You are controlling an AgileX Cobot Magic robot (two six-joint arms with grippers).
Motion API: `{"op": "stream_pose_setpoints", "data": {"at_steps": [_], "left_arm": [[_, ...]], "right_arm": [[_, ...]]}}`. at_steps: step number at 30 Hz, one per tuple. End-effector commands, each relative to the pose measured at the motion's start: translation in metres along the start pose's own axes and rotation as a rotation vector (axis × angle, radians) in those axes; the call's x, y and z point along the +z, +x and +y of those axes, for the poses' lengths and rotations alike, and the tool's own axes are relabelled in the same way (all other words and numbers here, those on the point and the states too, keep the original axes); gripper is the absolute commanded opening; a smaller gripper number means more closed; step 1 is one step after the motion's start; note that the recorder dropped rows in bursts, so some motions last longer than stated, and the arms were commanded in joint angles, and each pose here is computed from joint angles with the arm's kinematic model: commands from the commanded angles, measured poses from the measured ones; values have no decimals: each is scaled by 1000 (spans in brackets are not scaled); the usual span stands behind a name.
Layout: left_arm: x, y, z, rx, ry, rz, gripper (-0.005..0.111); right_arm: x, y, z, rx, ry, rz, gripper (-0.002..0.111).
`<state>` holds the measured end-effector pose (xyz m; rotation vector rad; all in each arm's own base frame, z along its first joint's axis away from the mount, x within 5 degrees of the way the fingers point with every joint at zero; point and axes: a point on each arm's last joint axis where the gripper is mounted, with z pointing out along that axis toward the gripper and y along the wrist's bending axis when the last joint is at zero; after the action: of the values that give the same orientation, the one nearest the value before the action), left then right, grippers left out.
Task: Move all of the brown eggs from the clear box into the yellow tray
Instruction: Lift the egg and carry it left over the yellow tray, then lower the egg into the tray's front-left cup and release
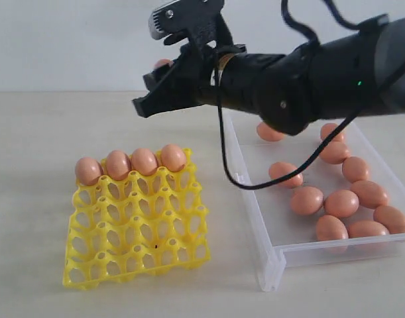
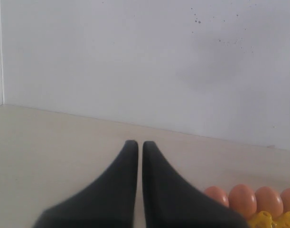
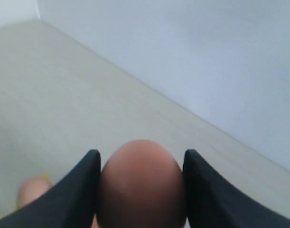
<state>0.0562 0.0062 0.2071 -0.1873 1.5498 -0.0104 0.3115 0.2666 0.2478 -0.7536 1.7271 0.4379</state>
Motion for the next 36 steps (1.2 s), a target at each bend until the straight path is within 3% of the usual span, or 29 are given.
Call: {"op": "stream_pose_setpoints", "data": {"at_steps": [1, 7, 15, 27, 36], "left_arm": [[0, 1, 0, -18, 2, -2, 4], [0, 1, 0, -18, 2, -2, 4], [0, 1, 0, -18, 2, -2, 4], [0, 1, 0, -18, 2, -2, 4], [0, 1, 0, -18, 2, 0, 4]], "right_arm": [[11, 9, 24, 62, -105, -194, 0], [35, 39, 52, 105, -395, -418, 0], [76, 75, 73, 106, -616, -345, 0], [95, 111, 74, 54, -581, -140, 0], [101, 108, 72, 23, -545, -101, 0]]}}
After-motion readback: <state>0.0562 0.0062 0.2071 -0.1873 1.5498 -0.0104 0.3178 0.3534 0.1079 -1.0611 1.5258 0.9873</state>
